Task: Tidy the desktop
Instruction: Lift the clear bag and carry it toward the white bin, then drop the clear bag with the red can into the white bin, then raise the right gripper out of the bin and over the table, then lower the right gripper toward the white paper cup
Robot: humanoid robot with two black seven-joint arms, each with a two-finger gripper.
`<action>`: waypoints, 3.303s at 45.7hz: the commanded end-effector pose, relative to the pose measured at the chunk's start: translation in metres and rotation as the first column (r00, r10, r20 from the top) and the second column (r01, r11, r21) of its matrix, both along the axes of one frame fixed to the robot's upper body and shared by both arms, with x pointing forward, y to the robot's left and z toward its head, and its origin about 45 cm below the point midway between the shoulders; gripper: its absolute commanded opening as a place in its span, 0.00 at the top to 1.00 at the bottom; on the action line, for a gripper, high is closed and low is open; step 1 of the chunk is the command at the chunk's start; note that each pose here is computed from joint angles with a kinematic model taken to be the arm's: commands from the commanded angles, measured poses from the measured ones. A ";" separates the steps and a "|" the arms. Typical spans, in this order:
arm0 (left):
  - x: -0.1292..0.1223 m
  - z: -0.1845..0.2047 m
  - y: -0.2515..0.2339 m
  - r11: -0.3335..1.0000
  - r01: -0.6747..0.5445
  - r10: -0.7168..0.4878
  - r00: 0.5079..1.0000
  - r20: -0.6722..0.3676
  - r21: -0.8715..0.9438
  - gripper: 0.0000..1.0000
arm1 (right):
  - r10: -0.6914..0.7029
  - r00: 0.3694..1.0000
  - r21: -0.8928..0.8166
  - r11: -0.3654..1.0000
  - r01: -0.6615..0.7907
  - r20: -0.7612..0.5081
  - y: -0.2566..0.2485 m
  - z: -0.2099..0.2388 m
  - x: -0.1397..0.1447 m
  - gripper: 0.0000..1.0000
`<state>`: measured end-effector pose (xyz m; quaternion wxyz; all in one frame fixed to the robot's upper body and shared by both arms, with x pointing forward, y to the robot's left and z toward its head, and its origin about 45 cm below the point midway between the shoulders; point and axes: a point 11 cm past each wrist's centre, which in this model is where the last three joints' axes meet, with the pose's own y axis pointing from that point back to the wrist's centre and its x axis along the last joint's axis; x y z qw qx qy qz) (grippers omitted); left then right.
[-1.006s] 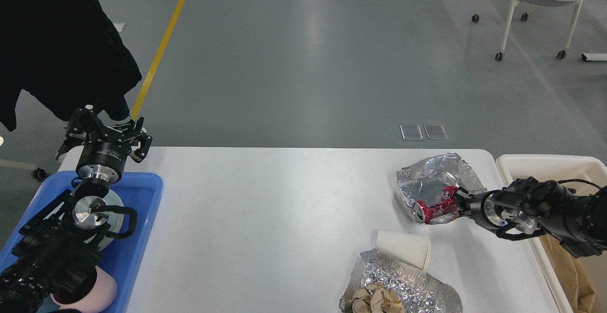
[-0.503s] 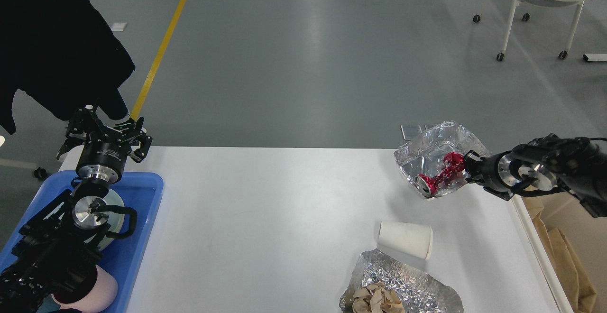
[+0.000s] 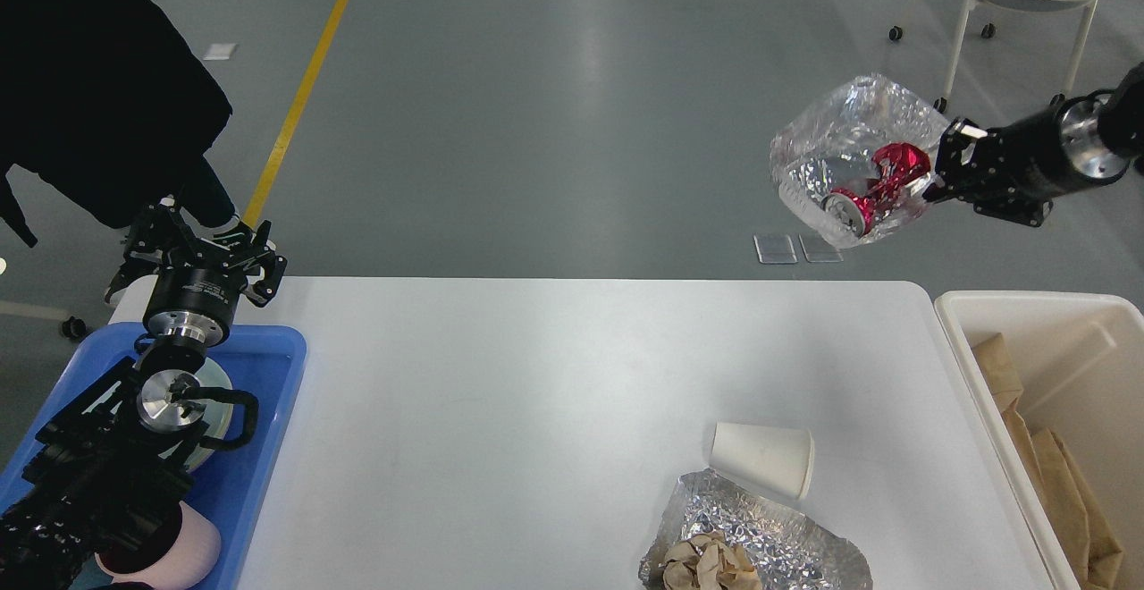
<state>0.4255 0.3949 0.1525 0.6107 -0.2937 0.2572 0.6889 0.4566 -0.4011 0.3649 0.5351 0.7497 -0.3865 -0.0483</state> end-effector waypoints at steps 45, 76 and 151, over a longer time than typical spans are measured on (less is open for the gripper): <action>0.000 0.000 0.000 1.000 0.000 0.000 1.000 0.000 0.000 0.03 | -0.570 0.815 -0.452 0.704 0.548 0.101 -0.215 -0.179 -0.158 1.00; 0.000 0.000 0.000 1.000 0.000 0.000 1.000 0.000 0.000 0.03 | -0.538 0.827 -0.462 0.700 0.545 0.160 -0.194 -0.213 -0.143 0.00; 0.000 0.000 0.000 1.000 0.000 0.000 1.000 0.000 0.000 0.03 | 0.225 0.868 -0.007 0.967 -0.255 -0.443 0.107 -0.151 -0.081 0.00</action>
